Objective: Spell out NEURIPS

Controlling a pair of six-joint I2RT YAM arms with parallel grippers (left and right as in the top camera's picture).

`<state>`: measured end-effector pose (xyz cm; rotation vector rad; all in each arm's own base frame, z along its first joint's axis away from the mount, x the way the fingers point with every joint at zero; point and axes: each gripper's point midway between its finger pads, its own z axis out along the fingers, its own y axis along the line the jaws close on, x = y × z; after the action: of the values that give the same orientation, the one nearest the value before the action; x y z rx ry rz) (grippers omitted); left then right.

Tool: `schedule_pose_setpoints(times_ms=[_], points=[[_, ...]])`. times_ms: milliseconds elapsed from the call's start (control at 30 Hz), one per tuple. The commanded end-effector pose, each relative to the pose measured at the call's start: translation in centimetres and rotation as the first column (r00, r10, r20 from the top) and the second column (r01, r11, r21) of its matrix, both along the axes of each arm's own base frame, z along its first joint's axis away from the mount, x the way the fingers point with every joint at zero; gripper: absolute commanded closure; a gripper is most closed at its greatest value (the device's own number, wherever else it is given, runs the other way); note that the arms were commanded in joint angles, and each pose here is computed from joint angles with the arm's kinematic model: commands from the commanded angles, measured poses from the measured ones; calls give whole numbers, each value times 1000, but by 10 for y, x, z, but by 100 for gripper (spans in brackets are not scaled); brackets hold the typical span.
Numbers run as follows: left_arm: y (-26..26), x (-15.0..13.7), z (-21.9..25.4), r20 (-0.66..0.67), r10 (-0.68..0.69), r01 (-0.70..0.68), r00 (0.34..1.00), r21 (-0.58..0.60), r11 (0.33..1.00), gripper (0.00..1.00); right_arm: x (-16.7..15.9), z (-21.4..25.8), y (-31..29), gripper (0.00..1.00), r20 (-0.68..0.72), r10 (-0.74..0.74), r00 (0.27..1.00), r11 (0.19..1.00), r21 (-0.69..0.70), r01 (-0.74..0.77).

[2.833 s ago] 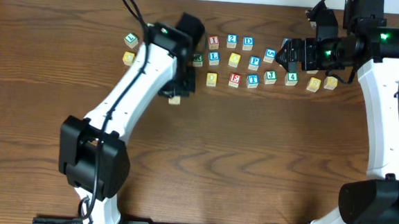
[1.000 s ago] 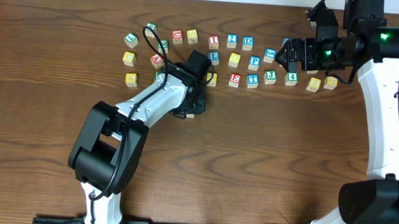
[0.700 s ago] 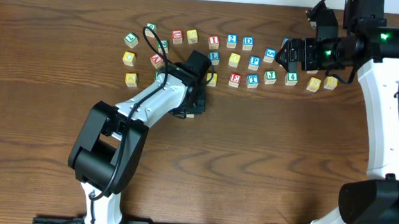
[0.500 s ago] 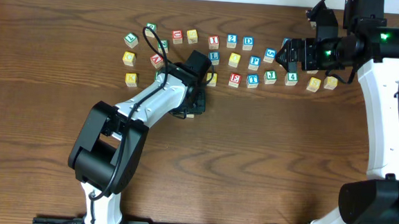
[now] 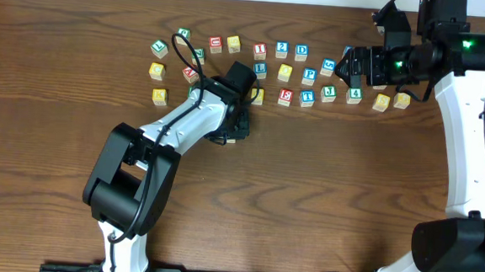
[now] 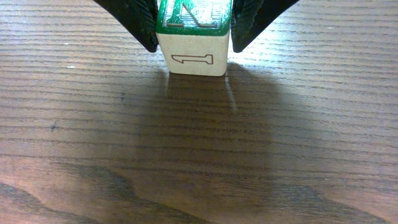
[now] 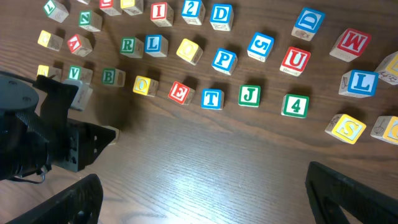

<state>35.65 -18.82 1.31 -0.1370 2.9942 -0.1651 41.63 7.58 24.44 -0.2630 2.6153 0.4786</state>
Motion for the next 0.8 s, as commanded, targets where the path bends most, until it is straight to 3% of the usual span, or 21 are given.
schedule_pose_setpoints(times_ms=[0,767], points=[[0,2,0,-2,22,-22,1000,-9,1000,63,0,8,9,1,23,32,999,999,9,-32],[-1,5,1,7,38,-38,999,-17,999,64,0,8,9,1,23,33,999,999,9,-33]])
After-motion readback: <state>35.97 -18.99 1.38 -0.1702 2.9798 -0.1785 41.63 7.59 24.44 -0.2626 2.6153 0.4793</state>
